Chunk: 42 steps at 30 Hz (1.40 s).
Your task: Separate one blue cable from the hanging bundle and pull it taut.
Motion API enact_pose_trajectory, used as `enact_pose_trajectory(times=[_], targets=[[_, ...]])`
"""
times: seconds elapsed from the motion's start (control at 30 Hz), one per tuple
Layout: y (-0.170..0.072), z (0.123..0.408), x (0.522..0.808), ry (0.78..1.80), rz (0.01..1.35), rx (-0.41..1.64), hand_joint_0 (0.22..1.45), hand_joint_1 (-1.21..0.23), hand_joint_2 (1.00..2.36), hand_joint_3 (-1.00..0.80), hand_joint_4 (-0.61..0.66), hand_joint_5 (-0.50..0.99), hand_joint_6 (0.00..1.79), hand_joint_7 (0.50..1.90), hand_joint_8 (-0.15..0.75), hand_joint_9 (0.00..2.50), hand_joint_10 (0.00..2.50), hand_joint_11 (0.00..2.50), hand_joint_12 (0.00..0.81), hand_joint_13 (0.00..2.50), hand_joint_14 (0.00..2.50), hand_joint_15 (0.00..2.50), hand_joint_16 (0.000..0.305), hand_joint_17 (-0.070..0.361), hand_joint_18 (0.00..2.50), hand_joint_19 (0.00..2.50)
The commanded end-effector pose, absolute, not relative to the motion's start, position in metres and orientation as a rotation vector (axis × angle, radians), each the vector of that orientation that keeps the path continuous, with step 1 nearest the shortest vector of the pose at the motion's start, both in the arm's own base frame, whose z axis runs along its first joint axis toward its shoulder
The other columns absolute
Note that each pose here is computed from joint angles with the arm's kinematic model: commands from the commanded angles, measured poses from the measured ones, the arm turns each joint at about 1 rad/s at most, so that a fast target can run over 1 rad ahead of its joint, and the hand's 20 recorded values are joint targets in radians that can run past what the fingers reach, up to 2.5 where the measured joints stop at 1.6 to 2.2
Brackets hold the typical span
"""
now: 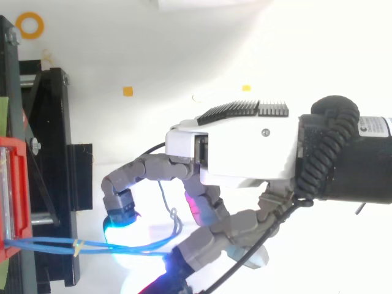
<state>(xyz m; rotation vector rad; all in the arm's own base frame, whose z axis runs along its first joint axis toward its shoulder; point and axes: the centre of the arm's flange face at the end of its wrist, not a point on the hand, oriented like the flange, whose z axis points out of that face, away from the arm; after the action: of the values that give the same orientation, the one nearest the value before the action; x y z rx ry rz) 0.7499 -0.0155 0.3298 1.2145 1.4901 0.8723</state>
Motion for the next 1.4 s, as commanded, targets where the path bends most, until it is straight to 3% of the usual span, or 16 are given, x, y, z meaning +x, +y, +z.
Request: enact_pose_trajectory(times=[0.0,0.1,0.27,0.47,0.57,0.8,0.87,0.97,1.0,1.17,1.3,1.37], targets=[[-0.015,0.3294,0.7498,1.491,0.872,1.214,0.55,-0.58,1.0,-0.5,0.1,0.15,0.5,1.29,0.202,2.24,0.03,0.74,0.346,1.75,0.02,1.15,0.049,0.11,1.12,0.85],[-0.0149,0.3301,0.75,1.49,0.873,1.214,0.65,-0.58,1.0,-0.5,0.1,0.15,0.5,1.29,0.197,2.23,0.03,0.75,0.336,1.73,0.02,1.16,0.045,0.101,1.09,0.88],[-0.0162,0.3293,0.7496,1.492,0.87,1.216,0.71,-0.64,1.0,-0.45,0.14,0.15,0.5,1.3,0.162,2.25,0.03,0.72,0.333,1.76,0.02,1.15,0.044,0.099,1.13,0.88],[-0.0162,0.3293,0.7496,1.492,0.87,1.216,0.73,-0.69,1.01,-0.31,0.14,0.15,0.5,1.31,0.149,2.27,0.03,0.74,0.332,1.77,0.02,1.15,0.044,0.1,1.14,0.89],[-0.0163,0.3293,0.7496,1.49,0.869,1.217,0.72,-0.71,1.01,-0.26,0.09,0.15,0.5,1.31,0.208,2.24,0.03,0.75,0.345,1.76,0.02,1.15,0.046,0.103,1.14,0.88],[-0.0163,0.3293,0.7496,1.49,0.869,1.217,0.71,-0.92,1.02,-0.18,0.06,0.15,0.5,1.32,0.232,2.22,0.03,0.8,0.356,1.73,0.02,1.13,0.048,0.108,1.13,0.84],[-0.0162,0.3293,0.7496,1.492,0.87,1.216,0.71,-0.94,1.02,-0.21,0.09,0.15,0.5,1.32,0.226,2.22,0.03,0.79,0.349,1.72,0.02,1.14,0.047,0.107,1.12,0.85],[-0.015,0.3293,0.7496,1.493,0.871,1.215,0.74,-0.94,1.01,-0.41,0.12,0.15,0.5,1.3,0.222,2.21,0.03,0.78,0.338,1.71,0.02,1.14,0.045,0.101,1.1,0.86],[-0.0162,0.3293,0.7496,1.492,0.87,1.216,0.67,-0.89,1.0,-0.5,0.12,0.15,0.5,1.3,0.213,2.21,0.03,0.78,0.335,1.71,0.02,1.14,0.044,0.1,1.1,0.87],[-0.015,0.3282,0.7498,1.494,0.87,1.216,0.48,-0.66,1.0,-0.5,0.14,0.15,0.5,1.28,0.211,2.25,0.03,0.73,0.365,1.76,0.02,1.11,0.052,0.117,1.18,0.81],[-0.0161,0.3282,0.7498,1.493,0.869,1.217,0.52,-0.4,1.0,-0.5,0.13,0.15,0.5,1.29,0.194,2.25,0.03,0.73,0.351,1.74,0.02,1.12,0.048,0.109,1.14,0.84],[-0.0151,0.3291,0.7492,1.495,0.869,1.216,0.57,-0.39,1.0,-0.5,0.12,0.15,0.5,1.29,0.184,2.24,0.03,0.75,0.336,1.72,0.02,1.14,0.045,0.101,1.11,0.88]])
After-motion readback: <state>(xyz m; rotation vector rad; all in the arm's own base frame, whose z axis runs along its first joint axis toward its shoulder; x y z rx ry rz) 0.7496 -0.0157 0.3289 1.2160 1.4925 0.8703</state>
